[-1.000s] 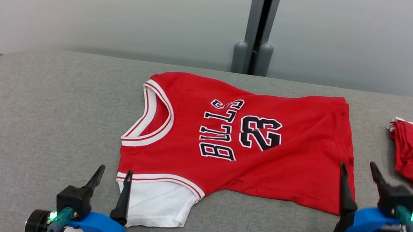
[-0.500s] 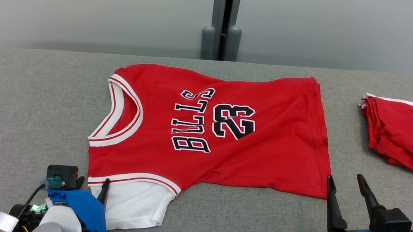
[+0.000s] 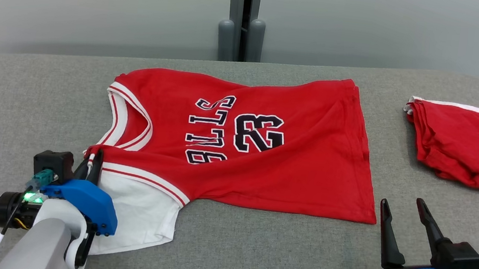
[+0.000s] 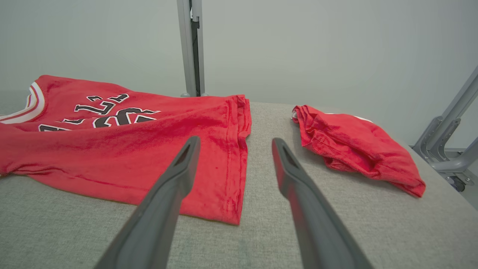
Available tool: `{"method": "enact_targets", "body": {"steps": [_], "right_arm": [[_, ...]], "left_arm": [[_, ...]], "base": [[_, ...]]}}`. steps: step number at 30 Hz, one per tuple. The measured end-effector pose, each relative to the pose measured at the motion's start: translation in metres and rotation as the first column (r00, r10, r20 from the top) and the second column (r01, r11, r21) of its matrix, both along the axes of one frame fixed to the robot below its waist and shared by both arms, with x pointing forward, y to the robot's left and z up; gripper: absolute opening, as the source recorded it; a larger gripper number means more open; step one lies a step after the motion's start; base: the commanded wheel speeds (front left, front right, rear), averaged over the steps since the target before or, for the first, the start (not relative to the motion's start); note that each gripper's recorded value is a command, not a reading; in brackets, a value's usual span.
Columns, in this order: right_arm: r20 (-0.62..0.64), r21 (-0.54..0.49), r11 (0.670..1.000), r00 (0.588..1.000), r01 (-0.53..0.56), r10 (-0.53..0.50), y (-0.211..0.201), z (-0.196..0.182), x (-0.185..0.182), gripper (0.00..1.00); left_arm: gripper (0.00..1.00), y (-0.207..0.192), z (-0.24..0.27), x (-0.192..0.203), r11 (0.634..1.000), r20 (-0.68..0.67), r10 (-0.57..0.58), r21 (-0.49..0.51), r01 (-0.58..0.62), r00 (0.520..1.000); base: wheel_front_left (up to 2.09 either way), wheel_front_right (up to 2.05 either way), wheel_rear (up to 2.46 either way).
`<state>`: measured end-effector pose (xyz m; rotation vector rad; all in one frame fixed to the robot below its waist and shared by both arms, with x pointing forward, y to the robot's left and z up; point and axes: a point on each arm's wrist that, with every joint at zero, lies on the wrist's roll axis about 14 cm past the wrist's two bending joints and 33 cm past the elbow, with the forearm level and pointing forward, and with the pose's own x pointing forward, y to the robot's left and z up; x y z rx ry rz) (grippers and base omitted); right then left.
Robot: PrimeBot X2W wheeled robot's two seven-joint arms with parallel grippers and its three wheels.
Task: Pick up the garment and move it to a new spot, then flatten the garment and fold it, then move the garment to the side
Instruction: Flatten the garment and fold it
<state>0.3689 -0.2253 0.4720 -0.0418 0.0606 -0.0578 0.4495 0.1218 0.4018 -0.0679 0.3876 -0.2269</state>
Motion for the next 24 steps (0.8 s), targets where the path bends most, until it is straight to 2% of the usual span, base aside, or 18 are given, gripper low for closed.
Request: {"method": "enact_targets", "body": {"steps": [1,2,3,4,12,15,24], "right_arm": [[0.0,0.001,1.0,1.0,0.0,0.0,0.0,0.0,0.0,1.0],[-0.001,0.003,1.0,1.0,-0.001,0.001,0.001,0.0,0.0,1.0],[-0.001,0.005,1.0,1.0,-0.003,0.003,0.001,0.0,0.0,1.0],[0.001,0.007,1.0,1.0,-0.004,0.004,0.002,0.0,0.0,1.0],[0.016,0.03,0.999,1.0,-0.012,0.012,0.006,0.001,-0.005,1.0],[0.021,0.041,0.999,1.0,-0.013,0.012,0.007,0.001,-0.007,1.0],[0.037,0.075,0.997,0.999,-0.036,0.034,0.017,0.002,-0.014,1.0]], "left_arm": [[0.03,0.001,0.001,0.002,1.0,0.006,0.003,0.002,-0.003,1.0],[0.37,0.001,0.001,0.003,1.0,0.008,0.005,0.003,-0.005,1.0],[0.85,0.002,0.002,0.003,1.0,0.013,0.004,0.003,-0.004,1.0],[1.0,0.001,0.003,0.004,1.0,0.023,0.003,0.003,-0.003,1.0],[1.0,0.005,0.02,-0.004,0.999,0.103,0.029,-0.046,-0.024,0.994],[1.0,0.005,0.044,-0.008,0.996,0.188,0.043,-0.084,-0.027,0.981],[1.0,-0.002,0.054,-0.064,0.986,0.242,0.091,-0.159,-0.053,0.966]], "base": [[0.0,0.0,0.0],[0.0,0.0,0.0],[0.0,0.0,0.0],[0.0,0.0,0.0],[0.0,0.0,0.0],[0.0,0.0,0.0],[0.0,0.0,0.0]]}}
